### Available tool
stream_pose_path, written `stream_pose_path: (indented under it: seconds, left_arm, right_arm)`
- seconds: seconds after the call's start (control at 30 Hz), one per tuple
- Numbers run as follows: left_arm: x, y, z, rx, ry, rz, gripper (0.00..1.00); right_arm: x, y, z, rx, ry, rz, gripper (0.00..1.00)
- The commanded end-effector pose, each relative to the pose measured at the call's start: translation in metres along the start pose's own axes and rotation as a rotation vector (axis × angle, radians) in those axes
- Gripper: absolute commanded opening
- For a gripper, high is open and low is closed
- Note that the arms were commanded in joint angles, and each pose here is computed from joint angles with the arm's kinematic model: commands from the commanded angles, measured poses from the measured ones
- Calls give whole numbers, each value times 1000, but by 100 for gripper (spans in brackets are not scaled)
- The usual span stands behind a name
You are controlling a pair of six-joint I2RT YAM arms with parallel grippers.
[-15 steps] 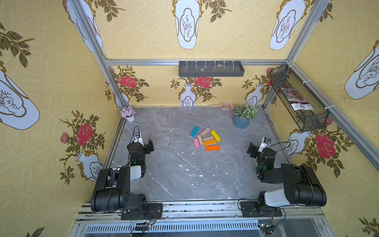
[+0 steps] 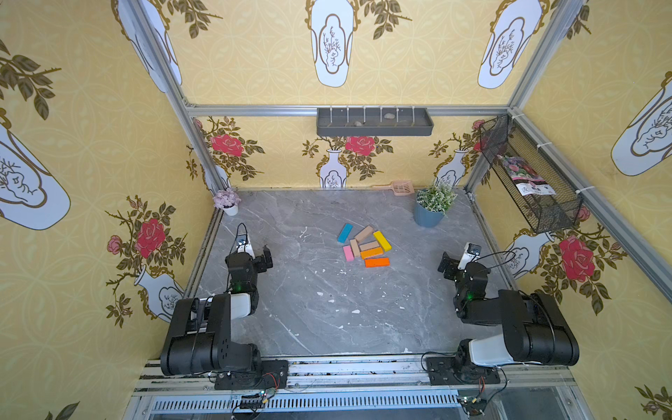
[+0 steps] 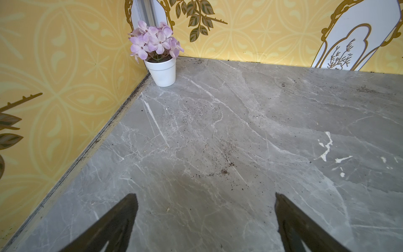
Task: Assemble a giraffe with building blocks
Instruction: Pick up the building block from the center of the board.
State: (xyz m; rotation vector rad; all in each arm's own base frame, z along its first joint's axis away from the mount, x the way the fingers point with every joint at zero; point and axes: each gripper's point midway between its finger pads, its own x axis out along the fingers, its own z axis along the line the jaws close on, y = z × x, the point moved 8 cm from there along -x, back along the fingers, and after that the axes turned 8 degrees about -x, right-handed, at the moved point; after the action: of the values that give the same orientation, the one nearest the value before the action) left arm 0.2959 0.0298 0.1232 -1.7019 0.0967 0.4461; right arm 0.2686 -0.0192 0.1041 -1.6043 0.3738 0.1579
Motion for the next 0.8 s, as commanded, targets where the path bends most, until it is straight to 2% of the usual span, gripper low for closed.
stream_pose_path:
  seconds: [0.0,0.47,0.53,0.6,0.67,0.7,0.77]
  left_arm:
    - [0,-2,-1,-4,7,-11,99]
    - [-1,-2,-3,8,30,-13,99]
    - [-7,-12,-8,28,67,-24,99]
    - [-15,-30,-12,11,26,51,99]
    - [-26,-53,-23,-9,10,137,99]
    - [-34,-57,-38,41,47,135,99]
    - [-55,-63,-74,145,109,74,99]
  right_arm:
    - [0,-7,0,14,0,-43,98]
    - [-1,-7,0,12,2,-48,98]
    - [-4,-10,4,-9,18,-68,98]
    - [-12,-14,3,-16,65,-107,98]
    - [-24,-23,11,-63,97,-133,98]
    - [-29,-33,20,-118,102,-134,97]
    - [-40,-55,43,-216,24,-132,98]
